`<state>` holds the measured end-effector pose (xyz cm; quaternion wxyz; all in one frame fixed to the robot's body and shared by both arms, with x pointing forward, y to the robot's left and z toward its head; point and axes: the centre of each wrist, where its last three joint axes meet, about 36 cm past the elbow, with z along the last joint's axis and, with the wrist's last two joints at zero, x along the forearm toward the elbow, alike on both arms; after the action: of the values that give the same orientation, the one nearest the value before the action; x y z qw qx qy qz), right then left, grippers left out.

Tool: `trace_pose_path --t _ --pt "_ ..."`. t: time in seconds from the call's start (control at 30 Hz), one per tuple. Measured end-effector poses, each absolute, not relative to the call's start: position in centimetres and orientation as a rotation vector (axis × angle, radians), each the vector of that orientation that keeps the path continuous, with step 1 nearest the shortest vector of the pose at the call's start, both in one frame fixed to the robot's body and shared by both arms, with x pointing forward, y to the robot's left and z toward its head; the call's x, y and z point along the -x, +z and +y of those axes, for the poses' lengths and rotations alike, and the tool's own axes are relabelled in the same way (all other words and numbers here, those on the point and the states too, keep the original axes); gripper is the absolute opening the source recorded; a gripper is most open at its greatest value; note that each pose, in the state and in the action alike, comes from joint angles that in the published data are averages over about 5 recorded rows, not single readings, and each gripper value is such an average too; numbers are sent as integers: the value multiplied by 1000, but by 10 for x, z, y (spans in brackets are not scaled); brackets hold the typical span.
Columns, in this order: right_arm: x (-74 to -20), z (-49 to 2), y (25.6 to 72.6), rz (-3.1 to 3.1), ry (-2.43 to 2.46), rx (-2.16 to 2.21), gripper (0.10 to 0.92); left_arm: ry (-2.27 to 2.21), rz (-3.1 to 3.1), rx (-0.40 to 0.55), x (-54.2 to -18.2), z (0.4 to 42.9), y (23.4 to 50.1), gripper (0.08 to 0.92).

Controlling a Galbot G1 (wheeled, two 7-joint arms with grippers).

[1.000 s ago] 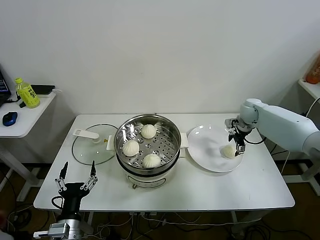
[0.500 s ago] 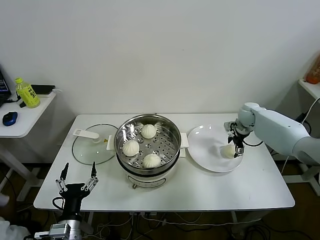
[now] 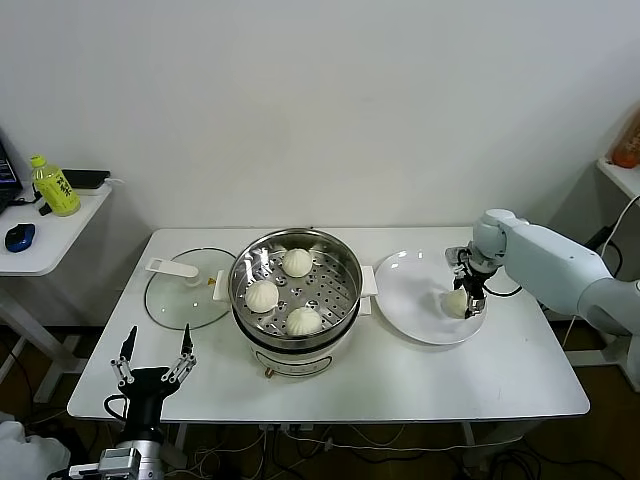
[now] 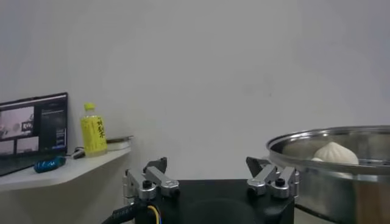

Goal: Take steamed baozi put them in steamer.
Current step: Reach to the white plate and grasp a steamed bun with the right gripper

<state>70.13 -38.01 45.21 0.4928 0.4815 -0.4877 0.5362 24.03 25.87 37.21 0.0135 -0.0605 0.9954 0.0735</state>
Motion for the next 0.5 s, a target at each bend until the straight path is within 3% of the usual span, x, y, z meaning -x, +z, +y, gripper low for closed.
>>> trace_pose_path --t 0.5 --pt "-704 -382 463 -1207 1291 -1167 709 229 3101 191 -241 259 371 823"
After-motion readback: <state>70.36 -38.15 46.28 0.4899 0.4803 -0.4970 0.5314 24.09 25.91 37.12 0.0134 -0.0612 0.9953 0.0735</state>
